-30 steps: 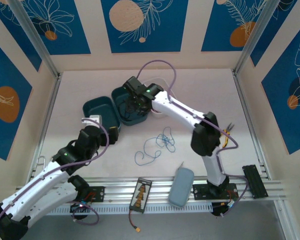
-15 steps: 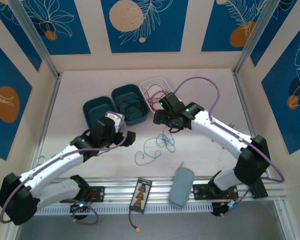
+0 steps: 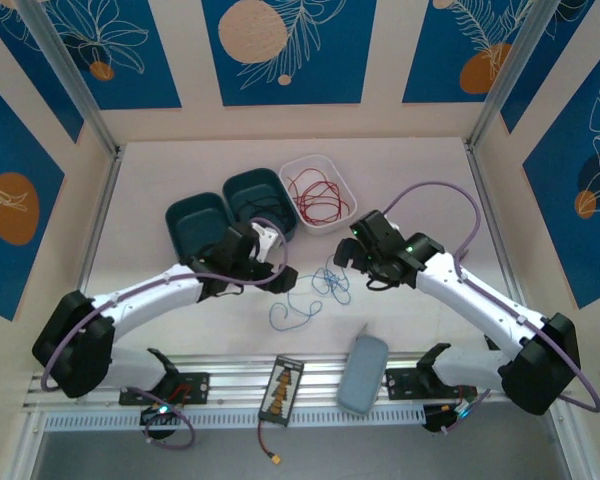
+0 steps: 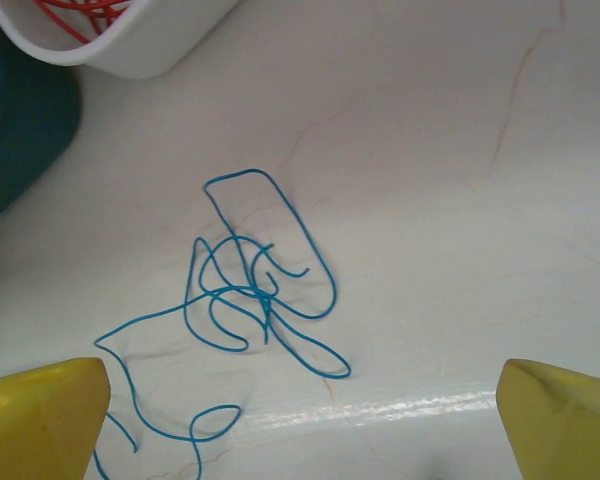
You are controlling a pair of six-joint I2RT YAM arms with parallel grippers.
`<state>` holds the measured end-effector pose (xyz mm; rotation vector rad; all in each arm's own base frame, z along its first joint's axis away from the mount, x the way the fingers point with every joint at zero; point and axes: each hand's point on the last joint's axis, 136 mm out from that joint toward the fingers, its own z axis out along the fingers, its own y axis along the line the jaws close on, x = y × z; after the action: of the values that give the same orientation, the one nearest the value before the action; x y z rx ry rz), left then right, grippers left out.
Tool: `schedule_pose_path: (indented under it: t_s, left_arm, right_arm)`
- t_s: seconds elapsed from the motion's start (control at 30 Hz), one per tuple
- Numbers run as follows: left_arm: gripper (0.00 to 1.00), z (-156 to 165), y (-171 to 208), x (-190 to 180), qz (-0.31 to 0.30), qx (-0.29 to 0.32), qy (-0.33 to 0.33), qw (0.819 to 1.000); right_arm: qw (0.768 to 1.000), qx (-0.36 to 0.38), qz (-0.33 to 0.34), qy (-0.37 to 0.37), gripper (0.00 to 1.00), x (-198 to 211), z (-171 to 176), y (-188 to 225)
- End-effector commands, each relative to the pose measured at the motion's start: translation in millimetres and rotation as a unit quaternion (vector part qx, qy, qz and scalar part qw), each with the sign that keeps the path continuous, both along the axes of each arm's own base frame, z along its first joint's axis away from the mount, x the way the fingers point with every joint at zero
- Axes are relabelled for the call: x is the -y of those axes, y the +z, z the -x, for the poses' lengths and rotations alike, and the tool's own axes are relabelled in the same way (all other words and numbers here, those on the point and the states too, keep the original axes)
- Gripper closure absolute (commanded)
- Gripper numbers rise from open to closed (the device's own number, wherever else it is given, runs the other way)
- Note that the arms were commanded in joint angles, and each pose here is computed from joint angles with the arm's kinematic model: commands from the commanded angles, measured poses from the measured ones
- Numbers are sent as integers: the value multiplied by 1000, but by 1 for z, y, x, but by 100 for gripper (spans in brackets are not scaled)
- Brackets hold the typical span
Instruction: Untangle the cables
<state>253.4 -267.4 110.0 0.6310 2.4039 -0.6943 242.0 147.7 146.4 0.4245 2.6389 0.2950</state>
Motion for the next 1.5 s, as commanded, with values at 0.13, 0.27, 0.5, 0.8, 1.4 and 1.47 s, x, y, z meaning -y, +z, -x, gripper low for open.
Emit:
schedule_pose_path:
  t_s: [0.13,0.27,0.5,0.8,1.4,1.47]
  left_arm:
    - [11,5,-15,25,-12,-20,-73,997]
    - [17,9,-26,36,-15,-37,-103,994]
    - [39,9,-54,49,-81,-38,-141,986]
    - [62,4,-73,56,-90,-46,-135,986]
    - [100,2,3,43,-40,42,-101,993]
    - [100,4,11,42,-37,46,-104,993]
  right_arm:
    - [1000,-7,-12,-27,1,11,5,-4]
    - [999,-10,-12,-29,1,12,5,-6]
    - [999,-17,-26,-20,1,6,7,-12]
    - [998,-28,-57,3,11,-9,7,-22]
    - [991,-74,-99,46,41,-45,-4,-47]
    - [991,-71,-104,51,40,-49,-5,-45]
